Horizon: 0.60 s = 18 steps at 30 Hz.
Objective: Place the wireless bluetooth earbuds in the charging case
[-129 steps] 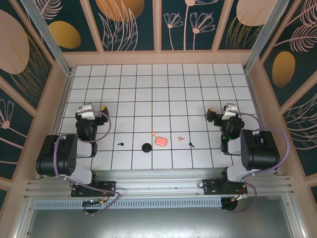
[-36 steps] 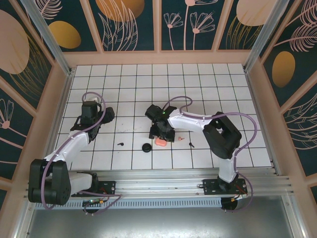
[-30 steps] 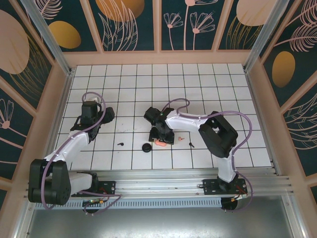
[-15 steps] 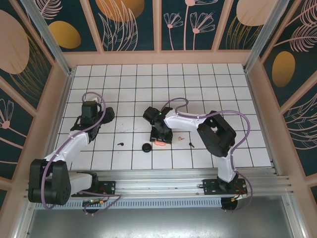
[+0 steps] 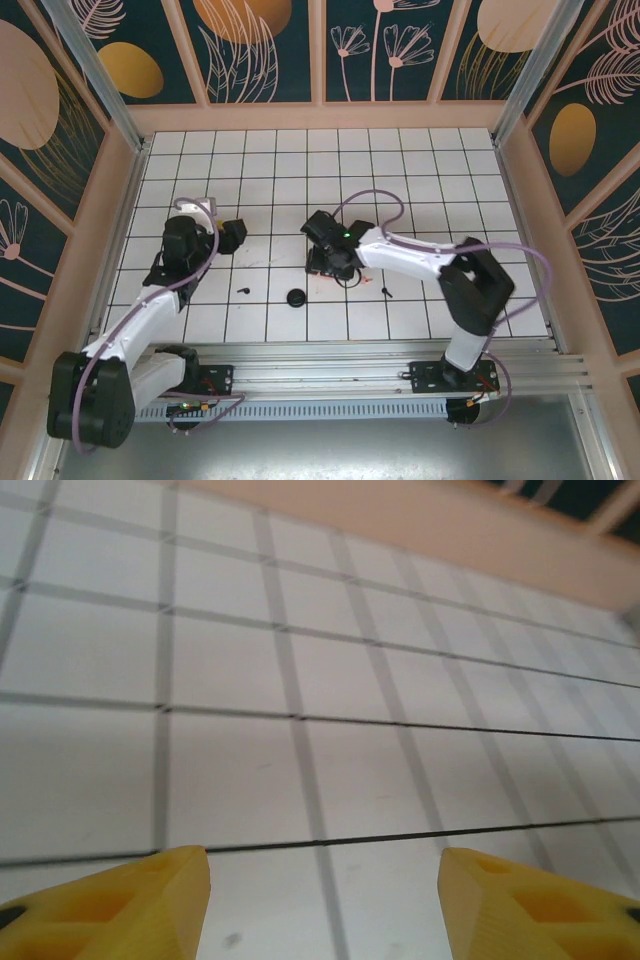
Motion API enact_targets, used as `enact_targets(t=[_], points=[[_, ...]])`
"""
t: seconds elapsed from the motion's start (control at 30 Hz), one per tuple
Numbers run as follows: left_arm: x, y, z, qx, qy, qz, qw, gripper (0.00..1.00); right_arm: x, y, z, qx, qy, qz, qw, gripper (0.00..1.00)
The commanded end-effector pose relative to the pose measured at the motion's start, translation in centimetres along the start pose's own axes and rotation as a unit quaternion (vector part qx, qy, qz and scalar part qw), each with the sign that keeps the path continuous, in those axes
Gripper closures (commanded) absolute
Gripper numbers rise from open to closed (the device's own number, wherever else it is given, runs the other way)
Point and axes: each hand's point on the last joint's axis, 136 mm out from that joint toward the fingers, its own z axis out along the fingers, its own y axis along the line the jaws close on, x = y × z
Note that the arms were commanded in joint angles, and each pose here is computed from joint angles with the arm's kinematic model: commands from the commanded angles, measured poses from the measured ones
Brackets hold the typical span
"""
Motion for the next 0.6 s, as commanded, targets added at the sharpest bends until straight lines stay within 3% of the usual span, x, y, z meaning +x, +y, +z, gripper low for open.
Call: enact_targets(t=[0.0, 0.2, 0.3, 0.4, 0.57], points=[[-2.7, -5.7, -1.3, 0.111, -0.080, 0.076, 0.988, 0.39, -5.5, 3.5, -5.4, -0.121, -0.147, 0.015, 0.982, 0.46], [-1.7, -11.9, -2.9, 0.228, -0.134, 0.160, 0.951, 0.40, -8.0, 4.4, -12.8, -0.289, -0.251, 0.032, 0.923, 0.47], [-0.4, -14.5, -2.4, 0.267, -0.122, 0.199, 0.935, 0.41, -8.2, 4.4, -15.1, -0.353, -0.269, 0.038, 0.895, 0.47], [0.9, -16.9, -2.2, 0.302, -0.114, 0.234, 0.917, 0.41, -7.9, 4.7, -16.5, -0.392, -0.273, 0.030, 0.878, 0.46], [1.4, -19.3, -1.7, 0.327, -0.115, 0.253, 0.903, 0.40, -7.1, 5.8, -17.5, -0.424, -0.259, 0.007, 0.868, 0.46]])
